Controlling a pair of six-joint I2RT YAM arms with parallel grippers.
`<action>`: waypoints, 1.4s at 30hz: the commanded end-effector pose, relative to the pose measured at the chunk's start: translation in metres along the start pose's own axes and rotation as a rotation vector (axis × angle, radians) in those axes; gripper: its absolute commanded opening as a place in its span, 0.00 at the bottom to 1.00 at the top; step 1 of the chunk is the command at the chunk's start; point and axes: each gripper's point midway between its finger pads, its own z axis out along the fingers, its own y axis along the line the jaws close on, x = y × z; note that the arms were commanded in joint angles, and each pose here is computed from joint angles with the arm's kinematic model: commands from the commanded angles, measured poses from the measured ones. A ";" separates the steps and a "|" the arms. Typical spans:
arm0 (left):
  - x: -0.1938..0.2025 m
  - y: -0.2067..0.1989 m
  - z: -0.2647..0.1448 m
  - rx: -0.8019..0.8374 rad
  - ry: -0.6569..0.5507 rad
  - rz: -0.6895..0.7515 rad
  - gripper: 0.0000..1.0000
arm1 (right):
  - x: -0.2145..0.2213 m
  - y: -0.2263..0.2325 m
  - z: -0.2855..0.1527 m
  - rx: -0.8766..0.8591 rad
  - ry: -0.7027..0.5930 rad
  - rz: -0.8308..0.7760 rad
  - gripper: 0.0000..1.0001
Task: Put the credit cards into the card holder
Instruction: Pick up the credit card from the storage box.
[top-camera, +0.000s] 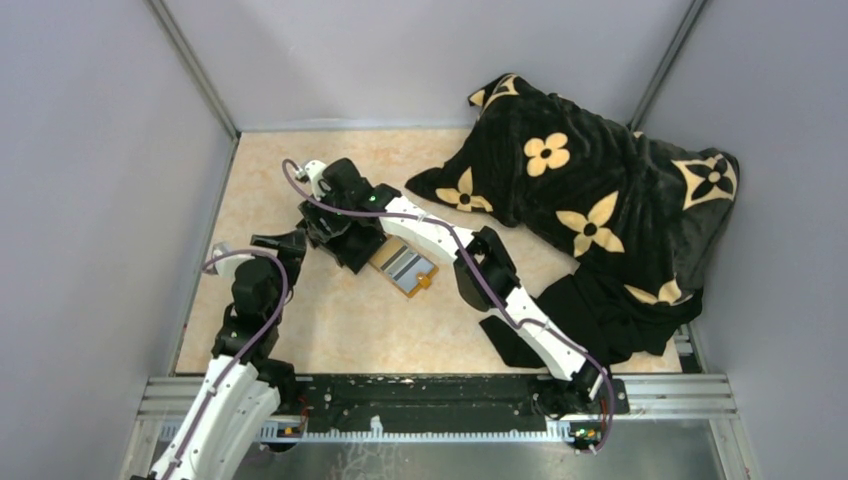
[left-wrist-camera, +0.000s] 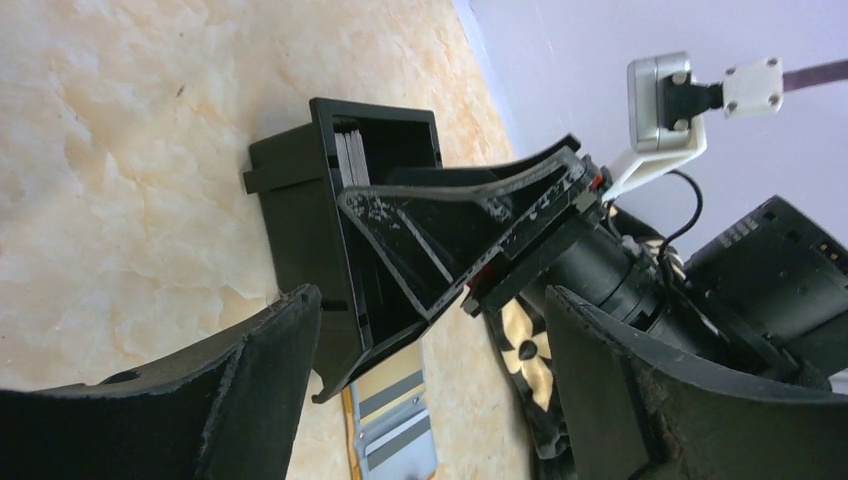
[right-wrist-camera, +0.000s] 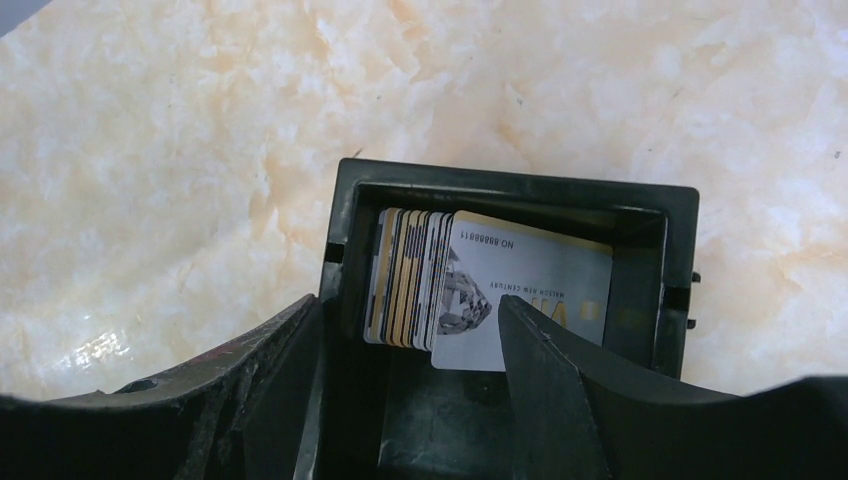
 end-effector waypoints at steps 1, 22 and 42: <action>0.006 -0.018 -0.004 0.119 0.027 -0.004 0.88 | -0.023 -0.003 0.007 0.028 -0.081 -0.056 0.65; 0.013 -0.028 -0.005 0.200 0.048 -0.010 0.85 | -0.007 -0.032 0.018 0.066 -0.070 -0.023 0.55; 0.021 -0.026 0.003 0.190 0.072 -0.013 0.85 | -0.037 -0.007 -0.010 -0.006 -0.121 0.011 0.30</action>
